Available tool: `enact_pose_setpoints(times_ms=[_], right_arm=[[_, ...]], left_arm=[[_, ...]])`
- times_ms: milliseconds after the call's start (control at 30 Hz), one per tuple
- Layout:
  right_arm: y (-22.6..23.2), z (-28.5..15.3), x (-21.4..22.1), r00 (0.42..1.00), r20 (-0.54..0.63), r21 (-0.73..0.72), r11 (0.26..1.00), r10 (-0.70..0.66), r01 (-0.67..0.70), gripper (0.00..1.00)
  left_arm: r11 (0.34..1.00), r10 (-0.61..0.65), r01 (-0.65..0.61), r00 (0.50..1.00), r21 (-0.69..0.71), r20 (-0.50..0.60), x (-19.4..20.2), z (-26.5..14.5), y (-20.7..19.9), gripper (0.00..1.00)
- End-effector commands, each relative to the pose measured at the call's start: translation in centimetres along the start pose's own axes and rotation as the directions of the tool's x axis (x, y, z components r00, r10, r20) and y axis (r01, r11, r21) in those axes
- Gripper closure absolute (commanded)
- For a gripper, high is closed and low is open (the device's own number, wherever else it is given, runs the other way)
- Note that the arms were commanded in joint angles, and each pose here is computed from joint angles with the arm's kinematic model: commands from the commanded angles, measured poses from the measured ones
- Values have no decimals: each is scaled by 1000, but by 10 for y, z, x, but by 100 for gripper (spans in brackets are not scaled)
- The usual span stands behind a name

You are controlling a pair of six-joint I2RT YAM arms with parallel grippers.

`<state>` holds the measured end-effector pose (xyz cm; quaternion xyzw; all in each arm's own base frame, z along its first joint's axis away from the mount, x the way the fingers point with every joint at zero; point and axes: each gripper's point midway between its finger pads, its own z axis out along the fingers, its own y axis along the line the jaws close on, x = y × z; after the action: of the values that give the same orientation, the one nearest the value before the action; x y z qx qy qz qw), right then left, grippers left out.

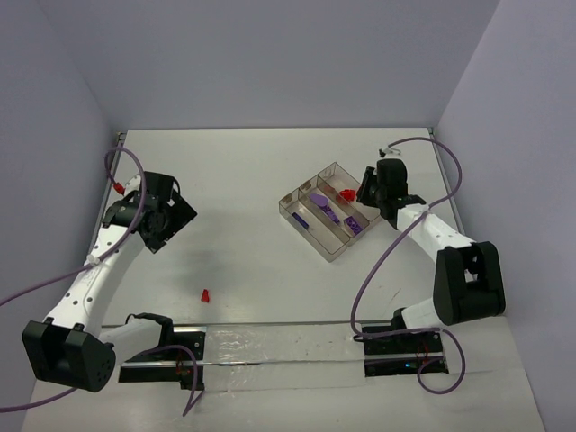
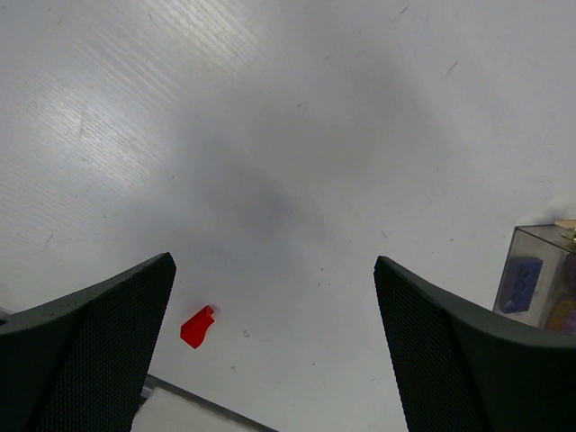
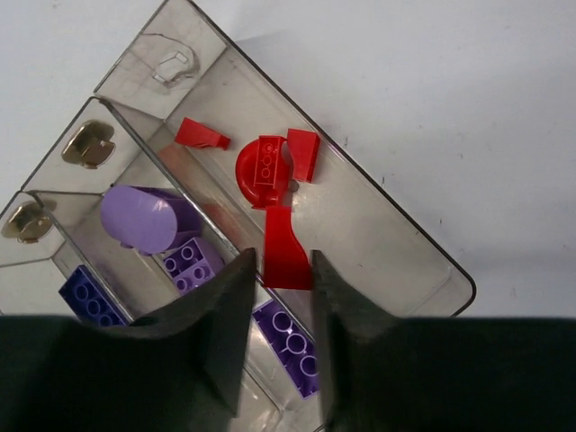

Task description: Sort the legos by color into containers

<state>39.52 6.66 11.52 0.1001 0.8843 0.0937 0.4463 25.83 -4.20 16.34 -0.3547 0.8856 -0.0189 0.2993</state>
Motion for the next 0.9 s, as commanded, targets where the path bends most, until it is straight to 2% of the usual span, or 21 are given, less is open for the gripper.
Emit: enact_pose_setpoints(times_ms=[0, 67, 200, 400, 533, 667, 867], right_arm=[[-11, 6, 1, 1000, 4, 48, 999, 16, -16, 54], [-12, 6, 0, 1000, 3, 51, 999, 19, -19, 43], [-12, 4, -4, 1000, 10, 53, 998, 19, -19, 34], [-4, -12, -23, 998, 54, 30, 999, 19, -21, 33], [11, -32, -44, 993, 117, -24, 1000, 14, -11, 30], [25, -47, -56, 984, 176, -60, 998, -17, 28, 24], [35, -58, -56, 988, 152, -60, 997, -41, 51, 21]], left_arm=[[1000, 8, -8, 999, 0, -48, 15, 8, 5, 1], [1000, 6, -8, 997, -20, -72, 28, 13, 14, 1], [999, 5, -8, 995, -32, -102, 46, 14, 26, 1], [999, -4, -3, 985, -41, -172, 84, 12, 34, 3], [995, -7, -16, 974, -98, -228, 127, 17, 42, 4], [994, 16, -48, 957, -101, -291, 167, 22, 41, 6], [986, 46, -89, 959, -144, -280, 179, 29, 48, 8]])
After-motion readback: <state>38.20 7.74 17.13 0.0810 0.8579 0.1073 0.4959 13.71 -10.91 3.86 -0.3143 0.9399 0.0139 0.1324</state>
